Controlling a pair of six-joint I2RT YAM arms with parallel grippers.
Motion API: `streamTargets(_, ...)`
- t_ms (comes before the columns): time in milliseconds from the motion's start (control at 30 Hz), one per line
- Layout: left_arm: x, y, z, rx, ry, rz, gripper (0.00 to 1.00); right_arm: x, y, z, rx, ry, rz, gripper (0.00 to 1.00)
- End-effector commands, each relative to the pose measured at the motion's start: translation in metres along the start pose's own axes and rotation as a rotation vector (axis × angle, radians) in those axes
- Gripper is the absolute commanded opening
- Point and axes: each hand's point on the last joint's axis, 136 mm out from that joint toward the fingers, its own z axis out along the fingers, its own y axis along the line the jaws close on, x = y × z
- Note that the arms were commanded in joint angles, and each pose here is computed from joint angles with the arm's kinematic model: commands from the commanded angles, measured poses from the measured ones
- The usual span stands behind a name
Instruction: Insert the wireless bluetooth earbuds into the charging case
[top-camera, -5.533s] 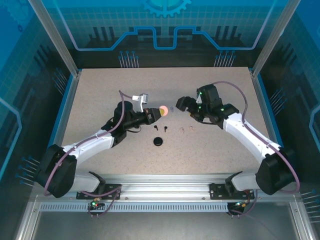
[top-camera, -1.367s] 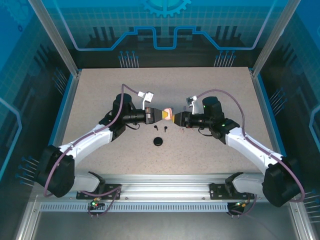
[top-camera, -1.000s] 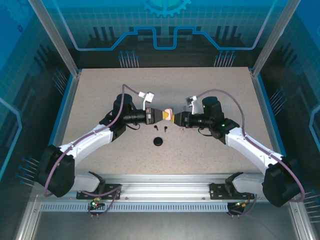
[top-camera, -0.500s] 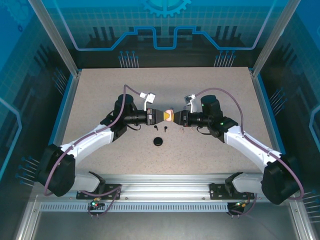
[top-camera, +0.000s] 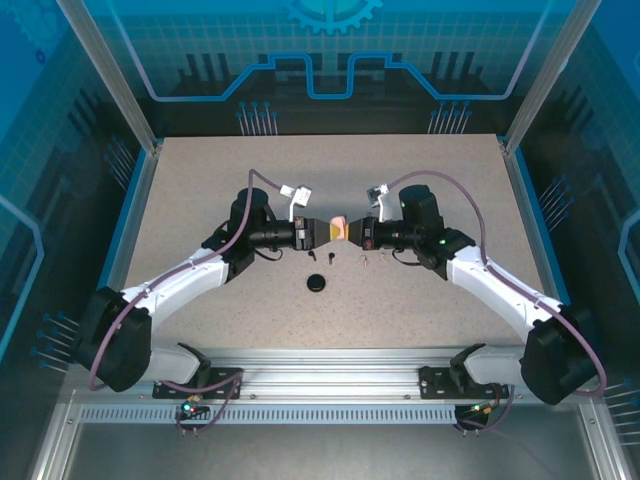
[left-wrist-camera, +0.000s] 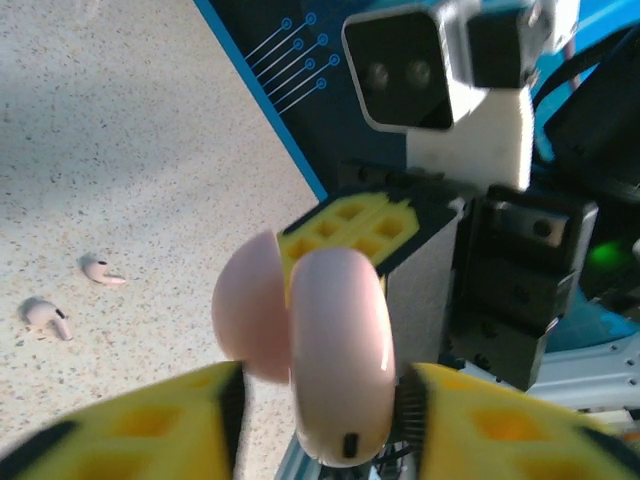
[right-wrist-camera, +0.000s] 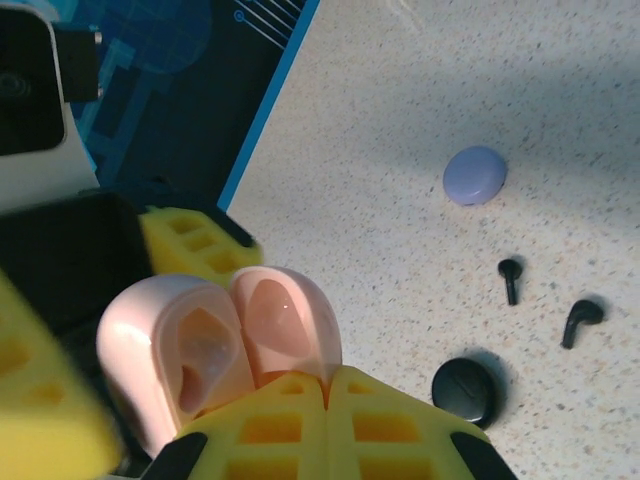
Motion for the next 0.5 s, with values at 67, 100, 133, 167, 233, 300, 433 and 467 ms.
streamTargets(67,-0.016,-0.002,-0.009,-0.062,-0.003,0.063,0.85,-0.015,-0.016,-0.007,0.136,0.045,-0.093,0.00)
streamTargets(100,-0.018,0.001,-0.012,-0.076,-0.001,0.064,0.90,-0.017,-0.020,-0.008,0.155,0.064,-0.102,0.00)
streamTargets(133,-0.022,0.002,-0.016,-0.086,0.000,0.073,0.94,-0.018,-0.025,-0.009,0.170,0.082,-0.123,0.00)
streamTargets(167,-0.024,0.005,-0.020,-0.097,0.004,0.074,0.98,-0.021,-0.027,-0.009,0.181,0.096,-0.150,0.00)
streamTargets(233,-0.028,0.007,-0.026,-0.106,0.019,0.092,0.99,-0.024,-0.033,-0.011,0.209,0.125,-0.205,0.00)
streamTargets(300,-0.029,0.011,-0.031,-0.123,0.051,0.111,0.99,-0.029,-0.036,-0.012,0.225,0.149,-0.257,0.00)
streamTargets(433,-0.029,0.019,-0.035,-0.140,0.153,0.132,0.99,-0.036,-0.036,-0.013,0.238,0.191,-0.387,0.00)
streamTargets(467,-0.030,0.021,-0.036,-0.145,0.180,0.132,0.99,-0.037,-0.034,-0.013,0.227,0.195,-0.415,0.00)
